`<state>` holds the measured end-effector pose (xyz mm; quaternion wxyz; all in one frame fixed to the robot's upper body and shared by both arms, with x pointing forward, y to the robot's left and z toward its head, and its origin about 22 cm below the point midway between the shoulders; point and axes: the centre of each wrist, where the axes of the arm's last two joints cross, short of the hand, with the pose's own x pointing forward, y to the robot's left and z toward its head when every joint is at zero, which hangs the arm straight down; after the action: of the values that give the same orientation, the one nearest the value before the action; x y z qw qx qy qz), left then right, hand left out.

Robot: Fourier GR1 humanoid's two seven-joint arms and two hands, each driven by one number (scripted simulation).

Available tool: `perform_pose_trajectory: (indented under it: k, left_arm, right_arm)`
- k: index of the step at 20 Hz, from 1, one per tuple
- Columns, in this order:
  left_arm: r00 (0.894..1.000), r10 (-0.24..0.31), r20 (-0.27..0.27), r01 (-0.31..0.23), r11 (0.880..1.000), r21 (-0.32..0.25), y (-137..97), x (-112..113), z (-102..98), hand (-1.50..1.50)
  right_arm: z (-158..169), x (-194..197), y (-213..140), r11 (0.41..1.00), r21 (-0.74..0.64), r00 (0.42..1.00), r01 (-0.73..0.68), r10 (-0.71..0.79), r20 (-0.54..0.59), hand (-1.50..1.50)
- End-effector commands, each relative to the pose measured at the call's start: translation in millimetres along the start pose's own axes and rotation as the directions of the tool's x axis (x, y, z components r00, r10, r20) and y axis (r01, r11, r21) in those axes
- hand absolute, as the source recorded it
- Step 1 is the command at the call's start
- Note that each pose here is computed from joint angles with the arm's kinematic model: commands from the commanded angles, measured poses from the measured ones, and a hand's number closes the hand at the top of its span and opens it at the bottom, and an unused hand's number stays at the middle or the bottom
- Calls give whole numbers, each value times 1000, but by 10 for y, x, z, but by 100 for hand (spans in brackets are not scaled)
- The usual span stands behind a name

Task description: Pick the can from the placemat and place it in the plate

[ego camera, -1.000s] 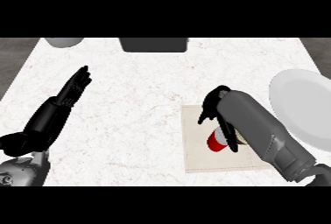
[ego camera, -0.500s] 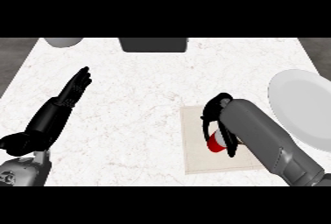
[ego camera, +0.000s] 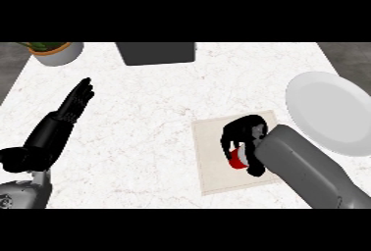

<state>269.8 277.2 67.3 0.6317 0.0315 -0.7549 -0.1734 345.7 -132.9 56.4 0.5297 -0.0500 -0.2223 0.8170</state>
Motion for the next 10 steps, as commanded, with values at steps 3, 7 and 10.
perform_pose_trajectory:
  k: [3,7,10]
  left_arm:
    - [997,10,-79,-5,998,59,82,-145,147,0]
    - [995,-8,-101,18,995,98,182,-196,257,0]
    - [996,-21,-82,30,993,112,217,-170,278,0]
  right_arm:
    - [526,244,76,884,-457,990,-92,131,55,150]
    - [902,164,234,742,-662,979,-102,193,66,150]
    - [1056,69,498,660,-746,973,-84,217,82,150]
